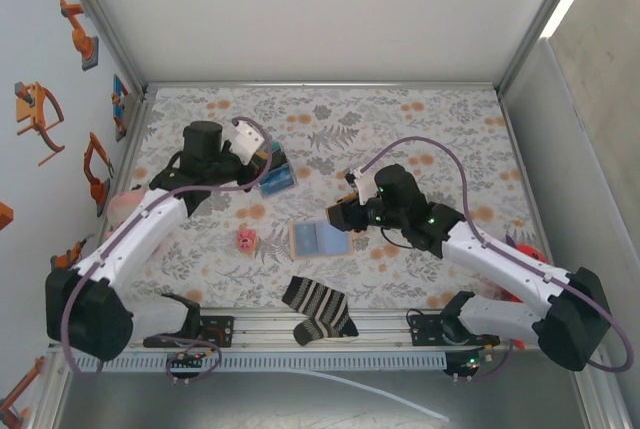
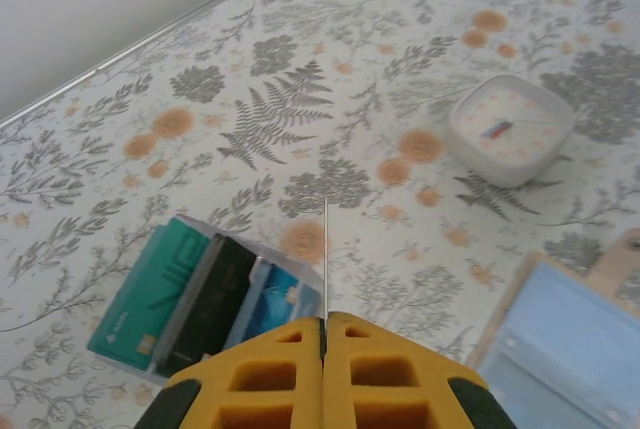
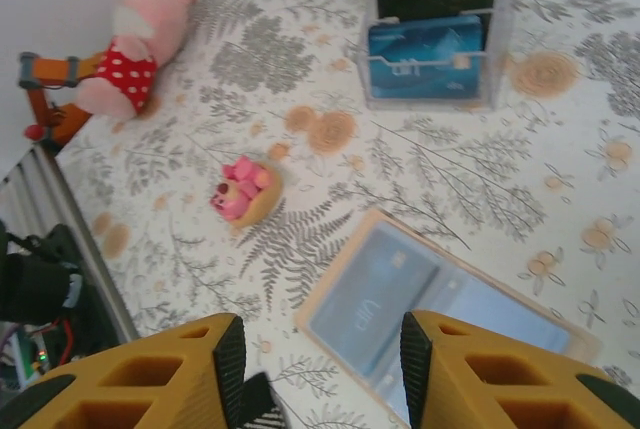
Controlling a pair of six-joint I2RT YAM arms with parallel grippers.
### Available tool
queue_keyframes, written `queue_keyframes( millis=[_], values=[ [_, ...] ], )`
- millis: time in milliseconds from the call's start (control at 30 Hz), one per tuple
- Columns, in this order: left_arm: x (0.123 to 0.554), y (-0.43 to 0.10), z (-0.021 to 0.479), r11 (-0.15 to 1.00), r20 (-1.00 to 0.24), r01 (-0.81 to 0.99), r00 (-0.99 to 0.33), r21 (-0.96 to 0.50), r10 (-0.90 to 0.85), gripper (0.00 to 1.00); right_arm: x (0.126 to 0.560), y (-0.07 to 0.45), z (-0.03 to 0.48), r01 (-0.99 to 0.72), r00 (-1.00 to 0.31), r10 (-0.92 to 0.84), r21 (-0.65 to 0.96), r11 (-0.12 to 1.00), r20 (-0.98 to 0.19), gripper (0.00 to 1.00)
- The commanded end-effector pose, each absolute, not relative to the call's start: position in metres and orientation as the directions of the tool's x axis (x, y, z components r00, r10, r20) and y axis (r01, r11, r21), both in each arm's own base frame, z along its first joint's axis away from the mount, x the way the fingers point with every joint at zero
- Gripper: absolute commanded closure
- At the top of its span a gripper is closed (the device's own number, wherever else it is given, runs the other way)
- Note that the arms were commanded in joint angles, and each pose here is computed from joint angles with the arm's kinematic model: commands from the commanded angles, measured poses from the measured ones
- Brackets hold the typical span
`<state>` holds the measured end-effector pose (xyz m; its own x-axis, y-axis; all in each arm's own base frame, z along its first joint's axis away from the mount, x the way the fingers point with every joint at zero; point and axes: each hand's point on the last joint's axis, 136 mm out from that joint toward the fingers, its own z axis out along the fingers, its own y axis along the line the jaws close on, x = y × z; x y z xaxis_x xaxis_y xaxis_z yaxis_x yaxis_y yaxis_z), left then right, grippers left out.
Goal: Take the credit cards out of the card holder
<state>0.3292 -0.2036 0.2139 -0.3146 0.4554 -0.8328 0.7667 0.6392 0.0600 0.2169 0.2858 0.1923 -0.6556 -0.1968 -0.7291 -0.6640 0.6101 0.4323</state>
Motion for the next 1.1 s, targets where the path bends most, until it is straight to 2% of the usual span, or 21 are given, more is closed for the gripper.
queue_keyframes(
  millis=[0,467,1067],
  values=[
    [0.355,-0.208,0.219,0.577,-0.856,0.806,-0.199,0.133,0.476,1.0,0.227,0.276,0.181,-0.583,-0.695,-0.171,0.408,0.703,-0.698,0.55],
    [0.407,-0.209,0.156,0.538,-0.772,0.836,-0.27,0.109,0.576,0.99,0.238,0.269,0.159,-0.5,-0.74,-0.152,0.386,0.775,-0.655,0.55],
    [0.414,-0.208,0.108,0.499,-0.686,0.864,-0.319,0.073,0.654,0.97,0.239,0.272,0.159,-0.506,-0.74,-0.159,0.386,0.771,-0.653,0.55]
  ],
)
